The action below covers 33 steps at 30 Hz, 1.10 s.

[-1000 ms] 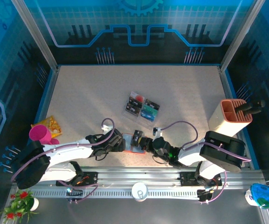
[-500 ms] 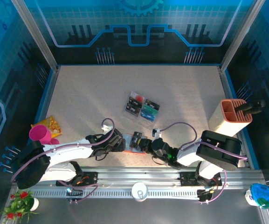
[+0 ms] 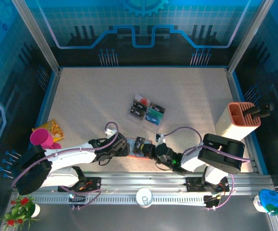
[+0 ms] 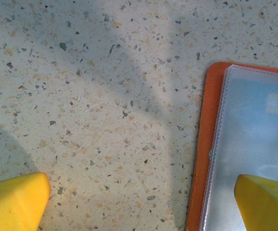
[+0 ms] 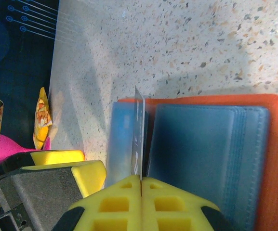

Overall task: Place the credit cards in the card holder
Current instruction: Insert the credit card into the card slot.

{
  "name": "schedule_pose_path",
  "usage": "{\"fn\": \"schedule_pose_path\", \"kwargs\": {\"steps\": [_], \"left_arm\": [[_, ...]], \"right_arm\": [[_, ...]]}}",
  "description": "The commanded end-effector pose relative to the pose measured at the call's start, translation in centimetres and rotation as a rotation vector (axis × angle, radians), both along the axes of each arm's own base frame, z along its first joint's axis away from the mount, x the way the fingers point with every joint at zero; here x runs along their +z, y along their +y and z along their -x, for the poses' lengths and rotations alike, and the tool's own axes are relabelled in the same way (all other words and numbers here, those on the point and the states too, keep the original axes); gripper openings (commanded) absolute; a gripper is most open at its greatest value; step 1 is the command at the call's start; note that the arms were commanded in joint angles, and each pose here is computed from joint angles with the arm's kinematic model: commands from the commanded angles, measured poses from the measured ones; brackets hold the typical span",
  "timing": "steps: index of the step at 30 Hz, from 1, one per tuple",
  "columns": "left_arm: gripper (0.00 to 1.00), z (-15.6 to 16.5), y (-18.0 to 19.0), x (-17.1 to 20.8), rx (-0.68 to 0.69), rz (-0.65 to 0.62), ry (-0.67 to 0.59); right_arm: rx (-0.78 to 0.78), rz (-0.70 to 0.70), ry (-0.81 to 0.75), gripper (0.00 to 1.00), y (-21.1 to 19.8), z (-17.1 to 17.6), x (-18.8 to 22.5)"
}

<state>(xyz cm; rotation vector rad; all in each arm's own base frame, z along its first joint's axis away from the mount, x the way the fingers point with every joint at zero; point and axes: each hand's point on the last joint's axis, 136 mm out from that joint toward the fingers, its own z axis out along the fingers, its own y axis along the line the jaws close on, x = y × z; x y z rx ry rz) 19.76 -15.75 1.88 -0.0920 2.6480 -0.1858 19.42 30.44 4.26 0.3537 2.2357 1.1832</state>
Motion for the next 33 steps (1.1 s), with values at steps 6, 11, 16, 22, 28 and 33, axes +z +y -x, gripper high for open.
{"fn": "schedule_pose_path", "kwargs": {"steps": [6, 11, 16, 22, 28, 33], "left_arm": [[0.99, 0.5, 0.5, -0.9, 0.007, -0.013, 0.012], [0.99, 0.5, 0.5, -1.0, 0.006, -0.014, 0.015], [0.99, 0.5, 0.5, -1.0, 0.007, -0.013, 0.014], [0.99, 0.5, 0.4, -1.0, 0.007, -0.012, 0.014], [0.99, 0.5, 0.4, -1.0, 0.007, -0.012, 0.014], [0.99, 0.5, 0.4, -1.1, 0.006, -0.012, 0.015]], "right_arm": [[-0.027, 0.011, 0.027, 0.00, -0.5, 0.7, -0.8], [-0.035, 0.019, 0.048, 0.00, -0.7, 1.0, -1.1], [-0.046, 0.036, 0.079, 0.00, -1.1, 1.3, -1.6], [-0.053, 0.066, 0.108, 0.00, -1.4, 1.5, -2.0], [-0.046, 0.087, 0.129, 0.00, -1.4, 1.7, -2.2], [-0.028, 0.084, 0.141, 0.00, -0.8, 1.8, -2.4]]}}
